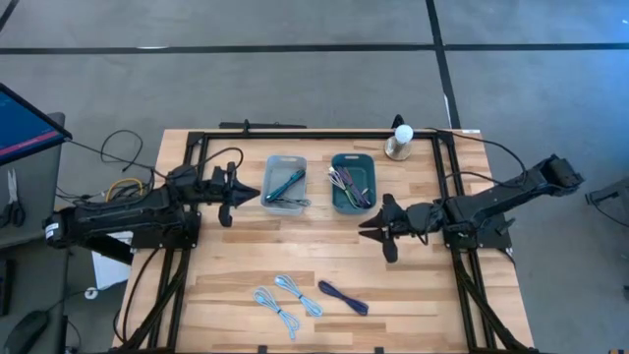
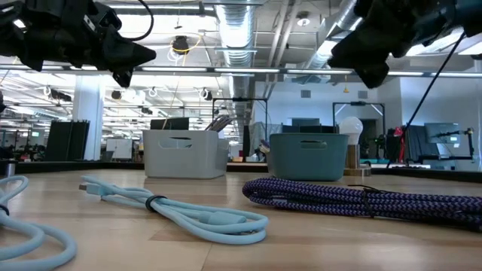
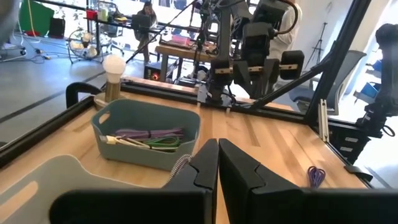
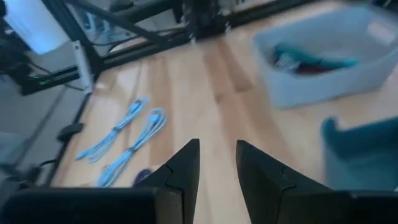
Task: Pick & Place USB Port
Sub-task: Put the purple patterned charger cable into the white bin
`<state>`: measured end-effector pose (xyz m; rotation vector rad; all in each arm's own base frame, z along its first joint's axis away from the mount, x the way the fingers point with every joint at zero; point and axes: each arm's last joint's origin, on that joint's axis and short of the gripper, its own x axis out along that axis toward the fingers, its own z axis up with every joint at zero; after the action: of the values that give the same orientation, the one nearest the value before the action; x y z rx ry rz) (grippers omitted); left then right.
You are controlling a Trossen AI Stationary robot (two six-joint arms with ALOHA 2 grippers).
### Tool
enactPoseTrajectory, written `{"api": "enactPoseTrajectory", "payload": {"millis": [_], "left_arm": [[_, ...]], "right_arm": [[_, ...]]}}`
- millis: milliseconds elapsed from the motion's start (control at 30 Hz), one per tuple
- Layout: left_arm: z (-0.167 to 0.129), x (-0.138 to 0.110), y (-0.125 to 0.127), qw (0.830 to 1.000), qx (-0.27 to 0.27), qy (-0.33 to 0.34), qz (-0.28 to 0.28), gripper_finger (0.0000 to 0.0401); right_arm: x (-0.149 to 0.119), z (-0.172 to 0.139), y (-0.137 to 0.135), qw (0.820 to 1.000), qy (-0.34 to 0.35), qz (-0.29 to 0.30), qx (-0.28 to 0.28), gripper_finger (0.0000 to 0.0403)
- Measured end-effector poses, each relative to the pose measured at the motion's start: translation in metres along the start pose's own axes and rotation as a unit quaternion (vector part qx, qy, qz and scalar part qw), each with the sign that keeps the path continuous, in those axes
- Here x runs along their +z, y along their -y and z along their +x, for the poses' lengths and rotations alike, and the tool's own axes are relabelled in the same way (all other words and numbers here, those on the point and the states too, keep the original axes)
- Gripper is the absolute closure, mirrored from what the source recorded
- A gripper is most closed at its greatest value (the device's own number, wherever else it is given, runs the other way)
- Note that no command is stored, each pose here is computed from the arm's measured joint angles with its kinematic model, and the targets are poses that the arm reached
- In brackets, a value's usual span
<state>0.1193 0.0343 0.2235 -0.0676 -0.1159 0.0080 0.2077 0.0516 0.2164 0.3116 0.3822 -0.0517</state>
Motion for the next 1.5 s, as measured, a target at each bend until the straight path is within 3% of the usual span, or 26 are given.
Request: {"api": "enactPoseTrajectory", "payload": {"millis": [133, 333, 500, 767, 933, 1167, 1500], "left_arm": [[0.001, -0.001, -0.001, 1.0, 0.0, -0.004, 0.01, 0.0388], [0.002, -0.002, -0.001, 1.0, 0.0, -0.006, 0.013, 0.0388], [0.002, -0.002, -0.001, 1.0, 0.0, -0.006, 0.009, 0.0388], [0.002, -0.002, -0.001, 1.0, 0.0, -0.006, 0.009, 0.0388], [0.002, -0.002, -0.001, 1.0, 0.0, -0.005, 0.009, 0.0388], [0.002, -0.002, -0.001, 1.0, 0.0, -0.005, 0.006, 0.0388], [0.002, -0.002, -0.001, 1.0, 0.0, -0.005, 0.006, 0.0388]], "right_arm": [[-0.004, -0.001, -0.005, 0.998, -0.025, 0.041, 0.032, 0.0305], [-0.006, -0.005, -0.018, 0.996, -0.038, 0.04, 0.062, 0.0305], [-0.002, -0.009, -0.031, 0.991, -0.056, 0.074, 0.099, 0.0305], [-0.003, 0.0, -0.058, 0.977, -0.129, 0.139, 0.094, 0.0305], [-0.001, 0.026, -0.08, 0.967, -0.19, 0.162, 0.049, 0.0305], [-0.001, 0.07, -0.107, 0.936, -0.304, 0.177, -0.023, 0.0305], [-0.03, 0.112, -0.117, 0.887, -0.416, 0.16, -0.123, 0.0297]]}}
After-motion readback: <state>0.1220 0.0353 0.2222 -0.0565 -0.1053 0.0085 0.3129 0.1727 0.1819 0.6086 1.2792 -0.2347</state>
